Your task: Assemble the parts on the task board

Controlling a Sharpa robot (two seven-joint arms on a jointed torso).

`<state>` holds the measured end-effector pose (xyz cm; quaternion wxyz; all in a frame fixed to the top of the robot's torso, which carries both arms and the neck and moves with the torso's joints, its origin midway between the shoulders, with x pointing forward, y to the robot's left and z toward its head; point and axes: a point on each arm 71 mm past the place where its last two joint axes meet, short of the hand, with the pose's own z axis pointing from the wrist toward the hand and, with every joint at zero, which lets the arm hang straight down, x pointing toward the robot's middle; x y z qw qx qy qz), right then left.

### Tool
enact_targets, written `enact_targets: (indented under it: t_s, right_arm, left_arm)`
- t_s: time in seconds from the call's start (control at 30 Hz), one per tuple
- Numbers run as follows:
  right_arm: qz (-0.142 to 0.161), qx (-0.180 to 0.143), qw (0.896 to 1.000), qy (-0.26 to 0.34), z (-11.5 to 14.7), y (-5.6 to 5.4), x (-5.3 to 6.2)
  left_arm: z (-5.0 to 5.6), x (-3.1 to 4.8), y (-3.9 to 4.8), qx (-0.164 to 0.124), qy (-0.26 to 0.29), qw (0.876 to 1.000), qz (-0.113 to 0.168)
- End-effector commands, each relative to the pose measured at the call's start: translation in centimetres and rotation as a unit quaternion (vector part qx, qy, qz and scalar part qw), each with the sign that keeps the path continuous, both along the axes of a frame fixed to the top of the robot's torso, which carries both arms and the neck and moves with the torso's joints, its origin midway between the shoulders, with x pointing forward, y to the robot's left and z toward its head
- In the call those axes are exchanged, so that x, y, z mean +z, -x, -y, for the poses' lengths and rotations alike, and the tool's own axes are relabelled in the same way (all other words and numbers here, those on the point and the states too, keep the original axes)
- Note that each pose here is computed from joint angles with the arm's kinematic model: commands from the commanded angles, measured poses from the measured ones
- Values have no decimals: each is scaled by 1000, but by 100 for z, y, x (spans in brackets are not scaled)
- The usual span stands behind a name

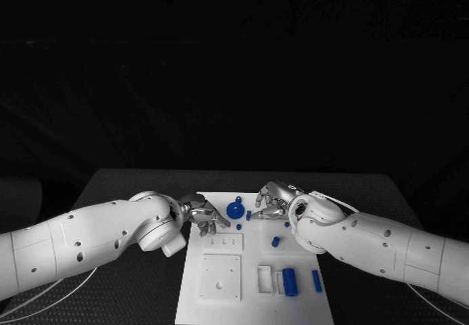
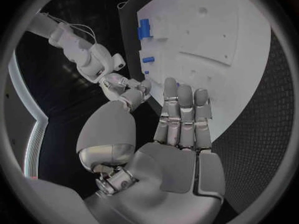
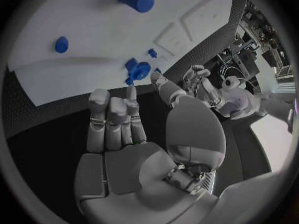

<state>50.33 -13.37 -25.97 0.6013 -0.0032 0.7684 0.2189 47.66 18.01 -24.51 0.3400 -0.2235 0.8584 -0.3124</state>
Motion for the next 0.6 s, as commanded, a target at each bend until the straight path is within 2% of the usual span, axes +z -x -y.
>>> enact_targets:
  t_s: [0.03, 0.23, 0.6]
  right_arm:
    - [15, -5, 999, 42, -13, -7, -28]
    - [15, -2, 998, 61, -83, 5, -108]
    - [17, 4, 997, 71, -159, 13, -148]
  left_arm:
    - [29, 67, -6, 28, 62, 998, 14]
    - [26, 95, 18, 29, 73, 997, 15]
    - [-3, 142, 14, 31, 75, 996, 20]
